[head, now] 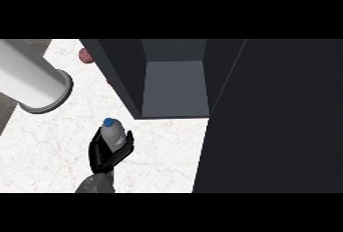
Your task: Pick up the bottled water, place it into the cabinet and close the cabinet
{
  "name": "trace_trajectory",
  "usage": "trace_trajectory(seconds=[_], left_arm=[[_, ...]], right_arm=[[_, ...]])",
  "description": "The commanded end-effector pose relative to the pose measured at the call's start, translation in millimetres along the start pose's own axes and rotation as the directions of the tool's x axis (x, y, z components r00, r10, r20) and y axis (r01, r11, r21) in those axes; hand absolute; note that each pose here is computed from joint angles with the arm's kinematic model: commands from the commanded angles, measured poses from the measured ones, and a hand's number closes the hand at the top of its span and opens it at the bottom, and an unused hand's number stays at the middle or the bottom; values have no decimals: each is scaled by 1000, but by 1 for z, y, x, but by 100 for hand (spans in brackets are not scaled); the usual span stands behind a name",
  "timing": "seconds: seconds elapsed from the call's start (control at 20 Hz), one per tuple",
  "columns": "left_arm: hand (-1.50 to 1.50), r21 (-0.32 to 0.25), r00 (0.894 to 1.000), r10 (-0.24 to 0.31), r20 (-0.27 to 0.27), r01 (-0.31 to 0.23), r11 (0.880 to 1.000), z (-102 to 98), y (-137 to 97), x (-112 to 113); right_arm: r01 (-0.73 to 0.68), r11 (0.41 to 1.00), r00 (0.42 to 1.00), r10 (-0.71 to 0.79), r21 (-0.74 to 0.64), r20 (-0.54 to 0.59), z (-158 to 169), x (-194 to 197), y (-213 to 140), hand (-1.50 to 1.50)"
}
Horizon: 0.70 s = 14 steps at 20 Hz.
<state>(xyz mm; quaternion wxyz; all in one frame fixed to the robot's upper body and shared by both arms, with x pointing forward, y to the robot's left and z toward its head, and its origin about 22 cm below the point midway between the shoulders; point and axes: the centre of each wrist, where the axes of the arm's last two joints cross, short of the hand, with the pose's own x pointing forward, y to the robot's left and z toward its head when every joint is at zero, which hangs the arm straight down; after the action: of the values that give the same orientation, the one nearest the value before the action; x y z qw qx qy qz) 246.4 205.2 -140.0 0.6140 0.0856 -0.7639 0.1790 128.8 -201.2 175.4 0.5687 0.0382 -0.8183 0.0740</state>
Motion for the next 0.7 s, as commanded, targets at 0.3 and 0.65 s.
trace_trajectory(seconds=[0.3,0.65], left_arm=[[150,-461,973,205,-111,-233,856,-41,-27,14],[150,-512,963,217,-157,-268,816,-58,-85,35]], right_arm=[[1,1000,999,0,-22,37,15,17,-20,-150],[-12,996,999,16,-85,45,19,6,-48,-150]])
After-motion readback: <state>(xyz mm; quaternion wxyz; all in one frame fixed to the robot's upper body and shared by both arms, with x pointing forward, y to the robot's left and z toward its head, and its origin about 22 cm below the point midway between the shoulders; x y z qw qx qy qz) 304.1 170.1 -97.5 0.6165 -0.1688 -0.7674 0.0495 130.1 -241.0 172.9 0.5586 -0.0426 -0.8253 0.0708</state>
